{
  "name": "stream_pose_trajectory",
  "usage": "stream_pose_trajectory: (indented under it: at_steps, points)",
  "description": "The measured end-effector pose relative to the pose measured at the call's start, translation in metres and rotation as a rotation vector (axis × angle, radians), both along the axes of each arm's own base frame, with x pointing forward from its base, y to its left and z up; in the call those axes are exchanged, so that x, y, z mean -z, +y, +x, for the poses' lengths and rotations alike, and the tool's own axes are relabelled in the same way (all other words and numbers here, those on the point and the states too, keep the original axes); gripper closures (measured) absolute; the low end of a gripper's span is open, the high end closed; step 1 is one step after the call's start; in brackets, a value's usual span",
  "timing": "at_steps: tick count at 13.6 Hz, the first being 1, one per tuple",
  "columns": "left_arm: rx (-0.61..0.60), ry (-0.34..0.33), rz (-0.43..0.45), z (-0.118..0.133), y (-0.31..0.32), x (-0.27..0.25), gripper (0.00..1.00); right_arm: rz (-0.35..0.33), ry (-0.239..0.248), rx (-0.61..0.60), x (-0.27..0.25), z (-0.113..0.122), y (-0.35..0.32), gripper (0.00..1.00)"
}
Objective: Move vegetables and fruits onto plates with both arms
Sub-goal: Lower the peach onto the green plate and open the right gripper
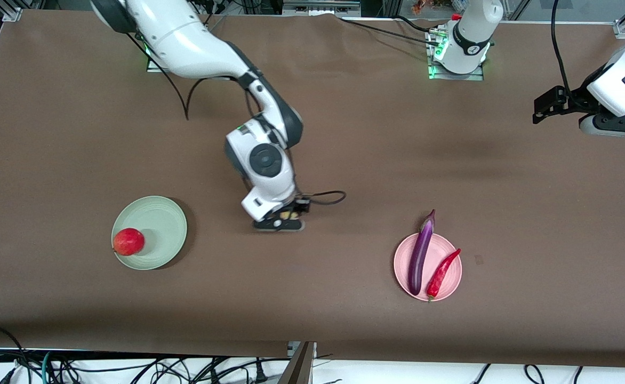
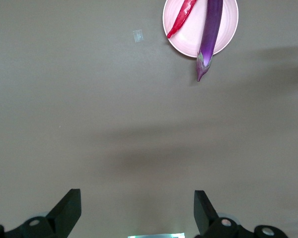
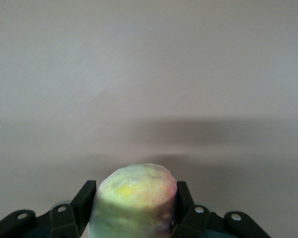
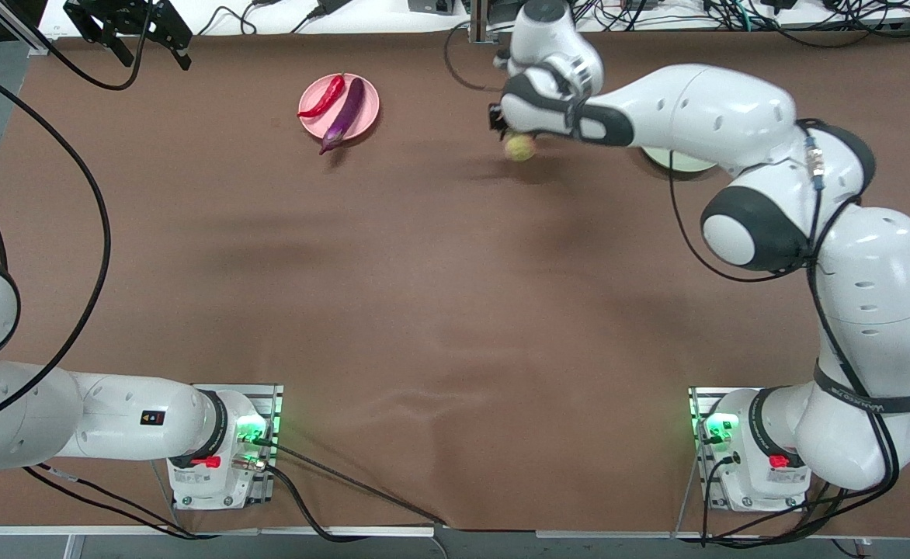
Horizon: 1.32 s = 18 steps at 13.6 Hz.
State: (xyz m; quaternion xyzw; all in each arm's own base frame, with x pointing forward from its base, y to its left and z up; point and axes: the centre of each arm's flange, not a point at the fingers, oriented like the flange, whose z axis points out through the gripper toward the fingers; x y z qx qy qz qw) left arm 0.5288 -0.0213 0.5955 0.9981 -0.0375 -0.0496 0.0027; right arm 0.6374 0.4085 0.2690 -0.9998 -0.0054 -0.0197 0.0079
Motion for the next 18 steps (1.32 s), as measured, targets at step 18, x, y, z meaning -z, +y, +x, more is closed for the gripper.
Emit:
stream_pose_trajectory:
  at_steps: [18]
  points:
    - [-0.005, -0.015, 0.006, 0.012, 0.003, -0.004, 0.0, -0.07, 0.119, -0.109, 0.046, 0.091, -0.319, 0.3]
